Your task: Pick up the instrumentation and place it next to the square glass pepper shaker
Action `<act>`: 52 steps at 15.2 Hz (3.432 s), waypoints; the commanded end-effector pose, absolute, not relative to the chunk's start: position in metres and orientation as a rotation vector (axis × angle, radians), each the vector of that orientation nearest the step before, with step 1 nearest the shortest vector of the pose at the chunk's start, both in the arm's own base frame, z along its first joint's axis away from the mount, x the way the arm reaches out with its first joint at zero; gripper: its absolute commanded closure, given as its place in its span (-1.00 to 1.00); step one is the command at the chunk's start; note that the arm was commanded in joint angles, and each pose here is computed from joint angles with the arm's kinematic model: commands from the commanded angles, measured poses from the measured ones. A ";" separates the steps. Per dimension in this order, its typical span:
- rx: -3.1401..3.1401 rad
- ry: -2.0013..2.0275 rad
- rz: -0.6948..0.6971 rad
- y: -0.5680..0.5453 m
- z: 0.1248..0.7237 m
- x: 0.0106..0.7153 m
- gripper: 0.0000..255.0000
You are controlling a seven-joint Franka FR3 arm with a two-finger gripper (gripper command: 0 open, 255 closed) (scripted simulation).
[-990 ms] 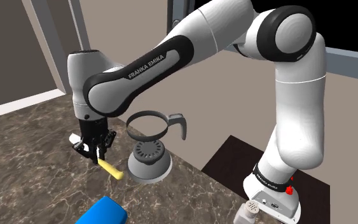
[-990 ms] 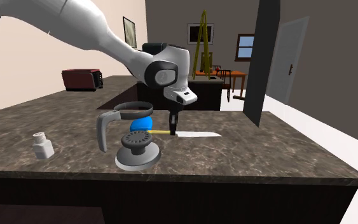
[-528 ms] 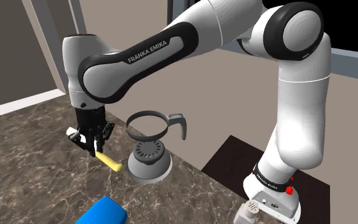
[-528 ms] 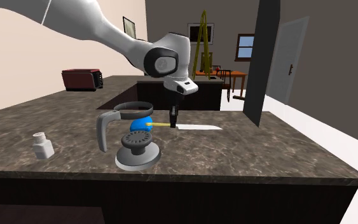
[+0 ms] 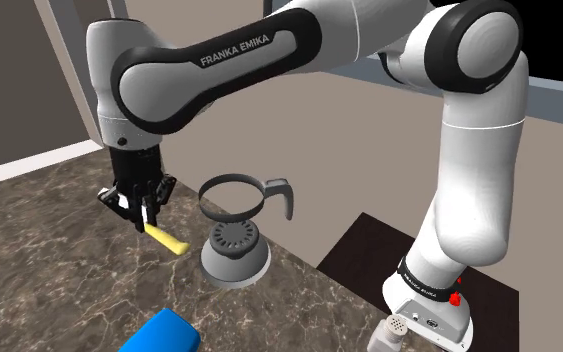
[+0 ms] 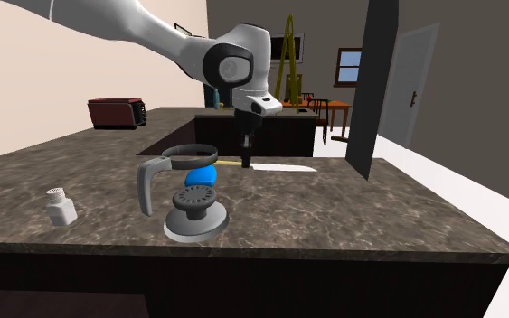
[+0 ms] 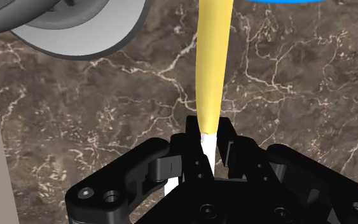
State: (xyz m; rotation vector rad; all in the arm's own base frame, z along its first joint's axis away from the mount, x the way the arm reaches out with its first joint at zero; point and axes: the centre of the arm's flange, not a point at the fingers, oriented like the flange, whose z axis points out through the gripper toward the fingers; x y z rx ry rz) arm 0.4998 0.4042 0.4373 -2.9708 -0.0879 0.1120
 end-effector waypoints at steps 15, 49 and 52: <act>-2.971 -0.088 0.113 0.400 0.491 0.433 1.00; -2.971 -0.088 0.113 0.378 0.486 -0.011 1.00; -2.971 -0.088 0.113 0.378 0.470 -0.011 1.00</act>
